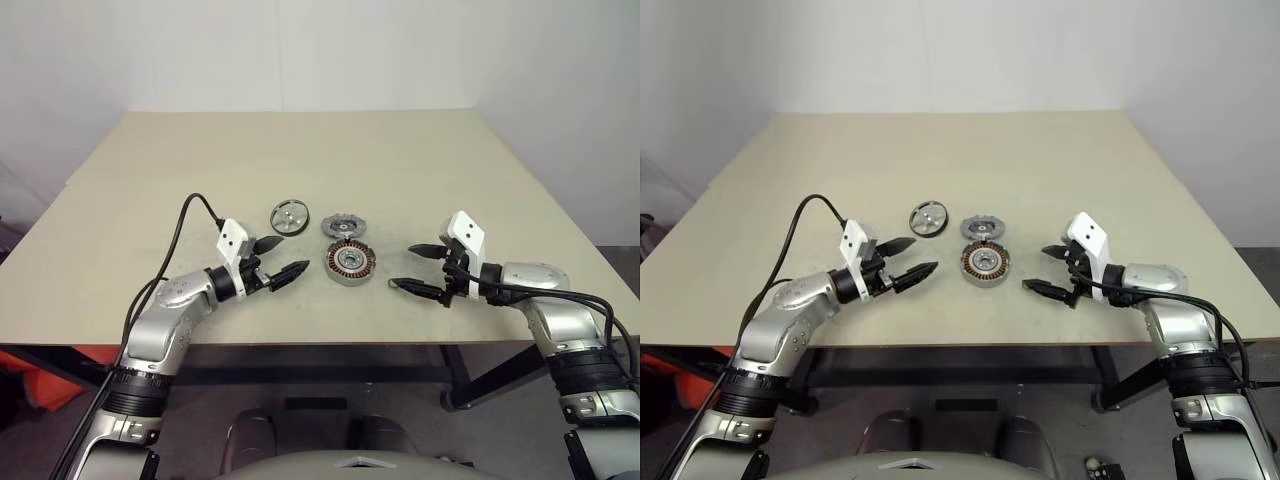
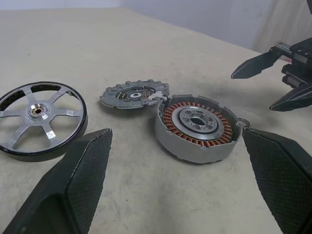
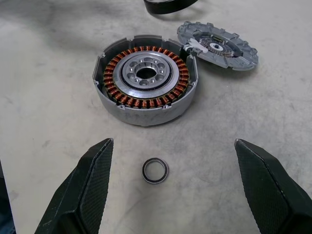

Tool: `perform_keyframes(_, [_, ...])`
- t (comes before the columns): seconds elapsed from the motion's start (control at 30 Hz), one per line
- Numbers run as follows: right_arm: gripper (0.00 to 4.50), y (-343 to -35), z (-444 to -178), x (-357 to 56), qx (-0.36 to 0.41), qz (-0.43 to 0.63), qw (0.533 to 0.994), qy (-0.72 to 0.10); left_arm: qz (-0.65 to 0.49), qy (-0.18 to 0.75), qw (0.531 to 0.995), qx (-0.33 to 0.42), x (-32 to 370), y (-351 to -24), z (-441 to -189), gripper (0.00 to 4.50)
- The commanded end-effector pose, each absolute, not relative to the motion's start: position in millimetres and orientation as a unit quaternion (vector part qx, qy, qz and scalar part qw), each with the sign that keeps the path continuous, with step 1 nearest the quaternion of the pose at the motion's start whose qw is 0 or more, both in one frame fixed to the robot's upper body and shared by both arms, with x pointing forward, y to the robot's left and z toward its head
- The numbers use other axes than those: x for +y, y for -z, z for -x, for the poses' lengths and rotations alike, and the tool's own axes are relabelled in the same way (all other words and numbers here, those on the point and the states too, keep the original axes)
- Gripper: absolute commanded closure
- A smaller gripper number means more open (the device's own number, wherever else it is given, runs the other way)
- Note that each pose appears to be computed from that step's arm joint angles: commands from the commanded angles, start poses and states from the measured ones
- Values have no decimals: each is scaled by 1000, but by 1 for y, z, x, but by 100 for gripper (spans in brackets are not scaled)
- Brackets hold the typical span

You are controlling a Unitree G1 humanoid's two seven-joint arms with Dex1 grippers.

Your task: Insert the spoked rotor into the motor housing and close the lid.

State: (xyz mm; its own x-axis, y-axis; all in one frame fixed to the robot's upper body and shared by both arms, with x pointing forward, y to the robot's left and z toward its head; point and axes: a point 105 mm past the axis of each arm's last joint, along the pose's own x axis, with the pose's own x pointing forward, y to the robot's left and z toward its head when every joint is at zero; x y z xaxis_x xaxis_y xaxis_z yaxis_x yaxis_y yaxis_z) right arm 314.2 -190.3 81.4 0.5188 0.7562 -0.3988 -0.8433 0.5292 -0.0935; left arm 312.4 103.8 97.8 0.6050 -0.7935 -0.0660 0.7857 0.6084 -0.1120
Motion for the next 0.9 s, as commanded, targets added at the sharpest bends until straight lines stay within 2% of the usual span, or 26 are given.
perform_keyframes(0.03, [2, -87, -315, -185, 140, 152, 858, -471, 25, 444, 895, 29, 102, -110, -314, 0])
perform_keyframes(0.57, [2, -58, -316, -187, 179, 153, 861, -450, 19, 443, 896, 31, 100, -107, -313, 0])
perform_keyframes(0.9, [2, -54, -320, -192, 189, 160, 863, -441, 20, 437, 899, 28, 101, -109, -314, 0])
